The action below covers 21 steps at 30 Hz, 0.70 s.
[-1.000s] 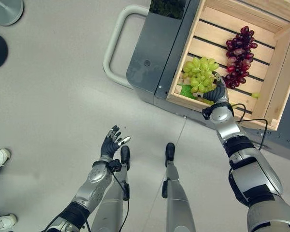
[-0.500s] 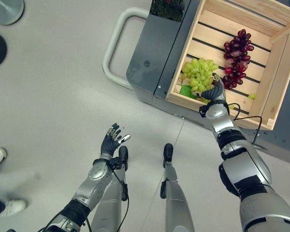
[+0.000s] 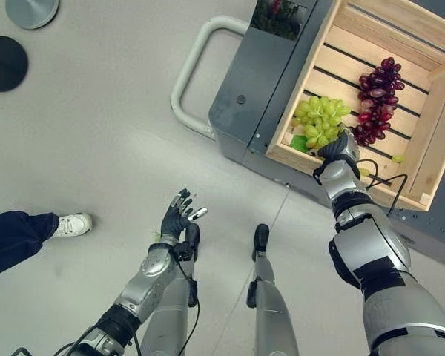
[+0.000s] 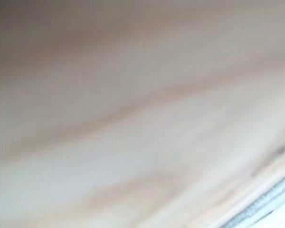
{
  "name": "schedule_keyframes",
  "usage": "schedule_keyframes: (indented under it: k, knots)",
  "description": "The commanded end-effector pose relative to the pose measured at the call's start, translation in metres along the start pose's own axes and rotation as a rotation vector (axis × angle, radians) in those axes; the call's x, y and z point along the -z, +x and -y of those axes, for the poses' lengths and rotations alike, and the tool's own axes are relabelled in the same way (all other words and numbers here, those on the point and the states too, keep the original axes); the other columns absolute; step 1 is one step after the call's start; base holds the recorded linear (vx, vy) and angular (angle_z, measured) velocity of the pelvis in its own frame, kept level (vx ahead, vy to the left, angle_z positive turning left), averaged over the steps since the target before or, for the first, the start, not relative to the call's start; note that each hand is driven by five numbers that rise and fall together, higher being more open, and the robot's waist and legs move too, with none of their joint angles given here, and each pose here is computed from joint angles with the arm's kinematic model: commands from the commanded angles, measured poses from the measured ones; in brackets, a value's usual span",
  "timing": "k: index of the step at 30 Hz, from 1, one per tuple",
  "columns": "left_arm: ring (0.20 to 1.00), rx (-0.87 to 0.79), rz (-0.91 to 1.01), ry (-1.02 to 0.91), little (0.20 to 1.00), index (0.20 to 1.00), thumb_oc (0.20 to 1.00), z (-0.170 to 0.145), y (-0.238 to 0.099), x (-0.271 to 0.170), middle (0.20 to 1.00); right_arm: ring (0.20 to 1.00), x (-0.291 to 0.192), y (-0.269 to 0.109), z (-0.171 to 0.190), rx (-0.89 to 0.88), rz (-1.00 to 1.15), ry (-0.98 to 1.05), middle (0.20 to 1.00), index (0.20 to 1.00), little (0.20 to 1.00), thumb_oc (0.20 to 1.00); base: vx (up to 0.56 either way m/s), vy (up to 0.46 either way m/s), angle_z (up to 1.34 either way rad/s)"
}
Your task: Pick up the fruits from the basket on one side to the basket on the other side
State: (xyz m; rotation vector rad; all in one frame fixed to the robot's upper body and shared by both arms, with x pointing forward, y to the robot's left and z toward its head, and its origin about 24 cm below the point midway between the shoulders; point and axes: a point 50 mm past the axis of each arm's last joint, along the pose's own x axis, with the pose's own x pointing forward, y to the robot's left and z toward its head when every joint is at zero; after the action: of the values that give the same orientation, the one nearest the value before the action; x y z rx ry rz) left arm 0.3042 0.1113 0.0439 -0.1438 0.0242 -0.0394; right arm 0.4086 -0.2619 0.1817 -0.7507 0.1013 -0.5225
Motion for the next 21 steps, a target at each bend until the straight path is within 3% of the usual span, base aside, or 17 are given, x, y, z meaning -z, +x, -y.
schedule_keyframes:
  k: [1,19,20,21]
  knots:
    - [1.000,0.079,0.130,0.020,1.000,1.000,1.000,0.016,0.002,-0.026,1.000,1.000,-0.013,-0.006,-0.020,-0.058,0.026,-0.013,1.000,1.000,1.000,1.000,0.00,-0.005,0.14]
    - [1.000,0.121,0.175,-0.007,1.000,1.000,1.000,0.028,0.005,-0.039,1.000,1.000,-0.052,-0.008,-0.020,-0.041,0.106,0.007,1.000,1.000,1.000,1.000,0.00,-0.003,0.02]
    - [1.000,0.126,0.178,-0.006,1.000,1.000,1.000,0.029,0.005,-0.040,1.000,0.944,-0.052,-0.008,-0.019,-0.035,0.105,0.009,0.944,0.944,0.944,0.944,0.01,-0.019,0.04]
    - [1.000,0.130,0.178,-0.007,1.000,1.000,1.000,0.029,0.004,-0.039,1.000,0.611,-0.052,-0.008,-0.020,-0.033,0.107,0.009,0.611,0.611,0.611,0.611,0.00,-0.012,0.07]
